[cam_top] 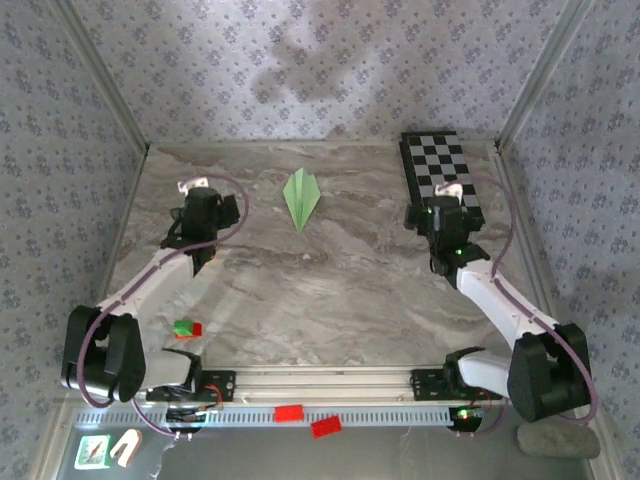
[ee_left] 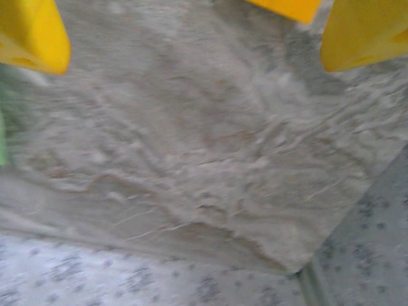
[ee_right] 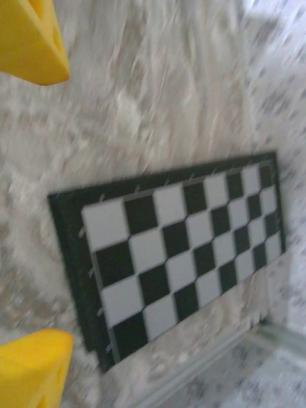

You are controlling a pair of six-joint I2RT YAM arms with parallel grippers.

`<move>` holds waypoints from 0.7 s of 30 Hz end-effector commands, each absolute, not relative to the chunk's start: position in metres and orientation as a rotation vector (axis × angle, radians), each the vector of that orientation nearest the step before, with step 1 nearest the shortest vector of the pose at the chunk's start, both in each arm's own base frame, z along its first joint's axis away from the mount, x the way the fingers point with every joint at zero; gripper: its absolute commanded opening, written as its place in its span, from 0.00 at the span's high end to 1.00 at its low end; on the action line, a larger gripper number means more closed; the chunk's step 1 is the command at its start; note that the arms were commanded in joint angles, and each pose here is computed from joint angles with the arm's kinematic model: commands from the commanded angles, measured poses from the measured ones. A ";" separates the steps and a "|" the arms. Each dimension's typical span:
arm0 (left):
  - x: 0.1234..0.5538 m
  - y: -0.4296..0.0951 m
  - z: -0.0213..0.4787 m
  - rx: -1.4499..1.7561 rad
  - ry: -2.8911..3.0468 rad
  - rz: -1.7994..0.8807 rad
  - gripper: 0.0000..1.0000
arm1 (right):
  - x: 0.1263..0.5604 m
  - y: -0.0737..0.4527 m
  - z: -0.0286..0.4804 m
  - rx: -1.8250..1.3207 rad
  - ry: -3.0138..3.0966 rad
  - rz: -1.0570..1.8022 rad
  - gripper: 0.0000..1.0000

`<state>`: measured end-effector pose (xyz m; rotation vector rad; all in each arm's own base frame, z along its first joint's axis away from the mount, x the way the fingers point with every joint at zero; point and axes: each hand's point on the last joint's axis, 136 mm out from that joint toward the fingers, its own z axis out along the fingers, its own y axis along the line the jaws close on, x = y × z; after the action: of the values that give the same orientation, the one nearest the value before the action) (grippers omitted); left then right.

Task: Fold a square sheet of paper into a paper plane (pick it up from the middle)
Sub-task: Move the paper plane to the top-center of the table, then reset both arms

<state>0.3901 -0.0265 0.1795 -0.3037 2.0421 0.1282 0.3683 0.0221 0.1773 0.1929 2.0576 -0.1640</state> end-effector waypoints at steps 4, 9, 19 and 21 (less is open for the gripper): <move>0.383 0.016 0.172 -0.330 1.903 0.258 0.00 | 0.363 -0.030 0.163 0.332 1.949 -0.291 0.00; 0.373 0.021 0.145 -0.240 1.922 0.242 0.00 | 0.365 -0.032 0.131 0.247 1.952 -0.281 0.00; 0.358 0.009 0.127 -0.090 1.829 0.045 0.00 | 0.375 -0.008 0.114 -0.007 1.916 -0.182 0.00; 0.358 0.005 0.128 -0.062 1.820 0.037 0.00 | 0.376 -0.009 0.113 -0.009 1.896 -0.160 0.00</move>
<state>0.3474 0.0200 0.0980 -0.1487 1.9530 0.1131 0.3694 -0.0146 0.1008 0.0611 1.9812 -0.1975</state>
